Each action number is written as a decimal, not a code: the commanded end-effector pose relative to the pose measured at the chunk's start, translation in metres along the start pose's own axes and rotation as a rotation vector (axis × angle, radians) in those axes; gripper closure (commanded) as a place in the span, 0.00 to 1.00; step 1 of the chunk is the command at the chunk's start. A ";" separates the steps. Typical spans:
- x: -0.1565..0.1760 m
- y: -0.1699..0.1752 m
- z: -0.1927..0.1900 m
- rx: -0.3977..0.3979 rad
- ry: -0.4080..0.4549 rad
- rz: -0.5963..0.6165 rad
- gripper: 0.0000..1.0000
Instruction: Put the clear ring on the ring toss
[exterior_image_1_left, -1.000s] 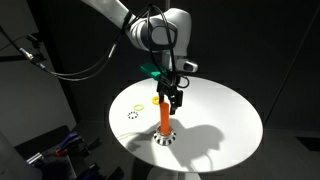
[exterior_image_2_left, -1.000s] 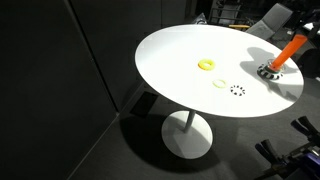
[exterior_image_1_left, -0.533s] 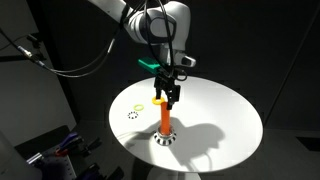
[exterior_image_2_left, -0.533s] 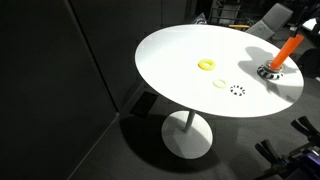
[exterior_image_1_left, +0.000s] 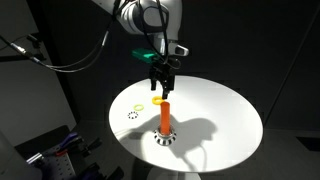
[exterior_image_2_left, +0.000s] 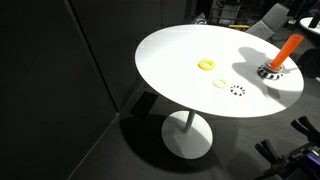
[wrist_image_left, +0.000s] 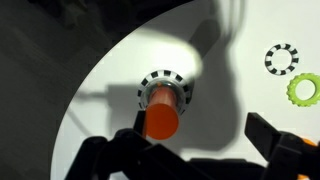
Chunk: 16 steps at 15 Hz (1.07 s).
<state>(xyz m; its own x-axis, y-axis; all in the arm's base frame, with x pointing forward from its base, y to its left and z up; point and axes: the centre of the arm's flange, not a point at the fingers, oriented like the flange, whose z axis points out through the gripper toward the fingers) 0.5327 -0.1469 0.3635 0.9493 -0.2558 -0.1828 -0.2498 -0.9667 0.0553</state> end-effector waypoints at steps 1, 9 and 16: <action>-0.019 -0.016 -0.015 0.011 0.023 -0.029 0.00; -0.064 -0.059 -0.033 0.005 0.064 -0.128 0.00; -0.114 -0.065 -0.043 0.015 0.102 -0.168 0.00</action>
<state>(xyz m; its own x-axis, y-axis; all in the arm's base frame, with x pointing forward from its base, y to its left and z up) 0.4780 -0.0589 0.4113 0.9865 -0.1074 -0.1234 -0.1045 -0.9941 0.0295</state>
